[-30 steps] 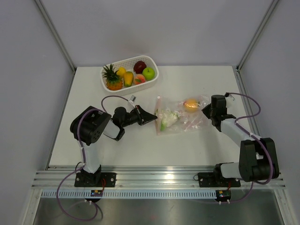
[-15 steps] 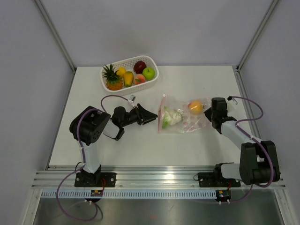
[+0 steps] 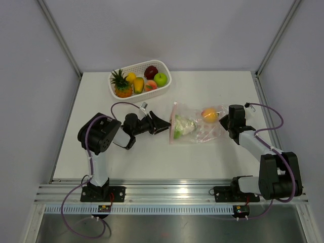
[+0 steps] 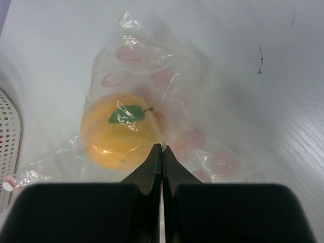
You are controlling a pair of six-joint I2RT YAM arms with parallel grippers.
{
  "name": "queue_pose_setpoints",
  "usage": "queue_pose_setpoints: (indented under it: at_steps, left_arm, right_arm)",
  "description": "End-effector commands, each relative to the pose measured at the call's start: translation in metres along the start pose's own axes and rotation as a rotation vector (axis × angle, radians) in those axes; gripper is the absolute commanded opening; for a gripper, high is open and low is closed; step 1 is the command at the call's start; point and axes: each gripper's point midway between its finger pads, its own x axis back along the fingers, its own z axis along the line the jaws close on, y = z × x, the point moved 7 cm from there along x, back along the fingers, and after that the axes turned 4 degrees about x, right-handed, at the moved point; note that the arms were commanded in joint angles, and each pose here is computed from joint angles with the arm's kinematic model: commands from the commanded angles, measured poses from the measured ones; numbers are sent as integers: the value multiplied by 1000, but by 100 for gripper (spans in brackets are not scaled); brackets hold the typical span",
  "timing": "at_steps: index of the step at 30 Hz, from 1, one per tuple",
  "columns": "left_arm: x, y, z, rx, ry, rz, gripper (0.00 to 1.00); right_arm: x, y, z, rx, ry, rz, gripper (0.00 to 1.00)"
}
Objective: Open the zip-top bag and remove the fake food
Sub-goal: Pick up the fake vegetable from the zipper food storage bag.
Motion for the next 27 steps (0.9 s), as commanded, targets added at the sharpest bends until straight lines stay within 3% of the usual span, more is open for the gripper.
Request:
queue_pose_setpoints:
  at_steps: [1,10,14,17,27]
  left_arm:
    - [-10,13,0,-16,-17,-30,52]
    - [-10,17,13,62,26,-36,54]
    - [-2,20,11,55,14,-74,43]
    - [-6,21,14,57,25,-58,41]
    - [-26,11,11,42,30,53,52]
  right_arm:
    - [3,10,13,-8,71,-33,0]
    - [6,9,15,-17,100,-25,0]
    - [7,9,16,-19,105,-25,0]
    - [6,9,16,-19,107,-25,0]
    - [10,10,14,-29,109,-43,0]
